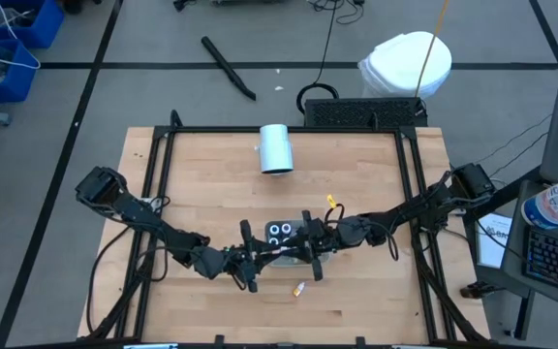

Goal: Pick & Place food coloring
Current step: Put the orange food coloring bottle into the gray bin

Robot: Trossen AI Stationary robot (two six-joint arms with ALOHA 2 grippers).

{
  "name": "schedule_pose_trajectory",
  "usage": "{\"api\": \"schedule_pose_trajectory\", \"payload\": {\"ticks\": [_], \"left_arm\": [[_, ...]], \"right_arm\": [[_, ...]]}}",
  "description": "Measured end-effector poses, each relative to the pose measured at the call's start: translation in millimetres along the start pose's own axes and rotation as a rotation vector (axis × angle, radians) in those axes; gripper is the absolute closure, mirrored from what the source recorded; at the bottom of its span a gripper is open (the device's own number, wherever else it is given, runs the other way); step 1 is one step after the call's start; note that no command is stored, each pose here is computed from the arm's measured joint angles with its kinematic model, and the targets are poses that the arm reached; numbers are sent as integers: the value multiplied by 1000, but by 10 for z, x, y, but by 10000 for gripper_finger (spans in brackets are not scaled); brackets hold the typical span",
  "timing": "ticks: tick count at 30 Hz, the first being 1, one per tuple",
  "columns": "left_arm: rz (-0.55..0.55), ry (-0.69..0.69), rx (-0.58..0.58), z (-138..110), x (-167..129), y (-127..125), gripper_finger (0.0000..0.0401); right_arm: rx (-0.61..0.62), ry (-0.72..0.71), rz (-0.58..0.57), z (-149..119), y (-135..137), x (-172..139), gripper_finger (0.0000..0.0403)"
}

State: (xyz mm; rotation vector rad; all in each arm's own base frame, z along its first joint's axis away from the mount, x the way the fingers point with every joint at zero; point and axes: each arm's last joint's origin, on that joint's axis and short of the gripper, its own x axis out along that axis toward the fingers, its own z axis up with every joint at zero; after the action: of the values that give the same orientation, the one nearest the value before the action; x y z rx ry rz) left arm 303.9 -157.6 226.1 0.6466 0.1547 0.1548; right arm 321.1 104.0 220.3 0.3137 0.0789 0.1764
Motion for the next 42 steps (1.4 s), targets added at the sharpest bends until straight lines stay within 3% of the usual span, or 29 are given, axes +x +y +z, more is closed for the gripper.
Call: {"api": "schedule_pose_trajectory", "payload": {"ticks": [8,21,28,35,42], "left_arm": [[-22,-16,-8,9,-6,-11,301],[47,-21,38,146,-198,-139,184],[15,-8,-19,215,-431,-341,141],[-53,-41,9,282,-631,-495,135],[-74,-41,10,286,-683,-538,135]], "right_arm": [[-25,3,9,-1,4,0,336],[-61,54,-1,-10,-2,-27,340],[-170,278,-86,247,6,-274,344],[-240,568,-264,702,78,-465,343],[-299,835,-336,930,-37,-367,343]]}}
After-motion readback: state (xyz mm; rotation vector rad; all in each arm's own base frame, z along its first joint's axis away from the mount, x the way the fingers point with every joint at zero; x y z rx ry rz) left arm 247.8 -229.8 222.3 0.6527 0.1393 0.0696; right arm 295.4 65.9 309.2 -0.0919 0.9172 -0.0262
